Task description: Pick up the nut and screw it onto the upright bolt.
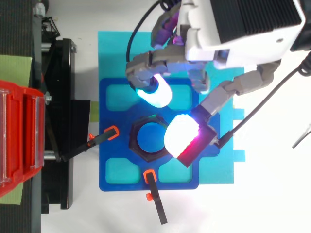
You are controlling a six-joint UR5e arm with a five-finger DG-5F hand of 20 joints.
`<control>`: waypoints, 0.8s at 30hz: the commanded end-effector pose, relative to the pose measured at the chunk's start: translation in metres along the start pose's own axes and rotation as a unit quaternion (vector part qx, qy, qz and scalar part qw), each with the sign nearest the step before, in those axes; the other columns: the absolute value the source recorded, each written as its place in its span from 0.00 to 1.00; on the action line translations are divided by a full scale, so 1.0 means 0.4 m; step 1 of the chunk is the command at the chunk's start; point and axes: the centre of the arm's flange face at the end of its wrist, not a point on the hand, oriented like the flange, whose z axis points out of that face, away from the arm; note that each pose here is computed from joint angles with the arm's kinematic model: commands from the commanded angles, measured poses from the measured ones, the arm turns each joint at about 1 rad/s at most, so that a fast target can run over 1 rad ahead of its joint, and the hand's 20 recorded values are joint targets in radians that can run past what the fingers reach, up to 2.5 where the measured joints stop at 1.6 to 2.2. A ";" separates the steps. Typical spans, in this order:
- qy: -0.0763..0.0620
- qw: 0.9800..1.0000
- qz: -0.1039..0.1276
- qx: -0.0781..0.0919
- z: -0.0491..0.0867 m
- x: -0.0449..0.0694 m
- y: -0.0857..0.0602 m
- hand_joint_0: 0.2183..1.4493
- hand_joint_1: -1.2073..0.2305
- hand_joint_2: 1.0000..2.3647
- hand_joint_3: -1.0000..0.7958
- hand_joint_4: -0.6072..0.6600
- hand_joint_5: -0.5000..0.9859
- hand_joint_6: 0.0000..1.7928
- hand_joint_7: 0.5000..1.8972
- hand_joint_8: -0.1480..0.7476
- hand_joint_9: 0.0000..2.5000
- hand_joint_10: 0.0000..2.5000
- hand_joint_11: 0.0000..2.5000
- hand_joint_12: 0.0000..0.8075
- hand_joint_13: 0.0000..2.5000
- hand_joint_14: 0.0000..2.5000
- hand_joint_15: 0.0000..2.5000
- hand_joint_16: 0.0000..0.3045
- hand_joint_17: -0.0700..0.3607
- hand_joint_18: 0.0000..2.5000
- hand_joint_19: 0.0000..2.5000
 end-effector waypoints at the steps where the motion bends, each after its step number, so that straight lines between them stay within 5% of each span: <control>1: 0.002 1.000 -0.010 0.004 -0.010 -0.055 0.003 0.22 0.65 0.00 0.28 0.66 0.33 0.28 0.42 0.51 0.60 0.00 0.08 0.39 0.43 0.00 0.04 0.12 0.36 0.31 0.09; 4: -0.001 1.000 -0.012 0.002 -0.010 -0.086 0.013 0.21 0.64 0.00 0.28 0.68 0.30 0.28 0.29 0.50 0.55 0.00 0.06 0.42 0.38 0.00 0.03 0.14 0.38 0.29 0.09; 9: -0.009 1.000 -0.015 -0.003 0.005 -0.078 0.026 0.20 0.62 0.00 0.28 0.64 0.25 0.28 0.13 0.47 0.43 0.00 0.00 0.44 0.24 0.00 0.00 0.15 0.40 0.15 0.05; 12: -0.013 1.000 -0.016 -0.009 0.018 -0.050 0.036 0.19 0.61 0.00 0.28 0.60 0.23 0.28 0.07 0.45 0.32 0.00 0.00 0.45 0.12 0.00 0.00 0.15 0.41 0.01 0.00; 19: -0.022 1.000 0.000 -0.015 0.037 0.031 0.040 0.17 0.64 0.00 0.28 0.56 0.21 0.28 0.04 0.43 0.18 0.00 0.00 0.46 0.00 0.00 0.00 0.17 0.43 0.00 0.00; 24: -0.014 1.000 0.009 -0.018 0.042 0.052 0.053 0.16 0.67 0.00 0.28 0.55 0.20 0.28 0.03 0.42 0.14 0.00 0.00 0.46 0.00 0.00 0.00 0.18 0.45 0.00 0.00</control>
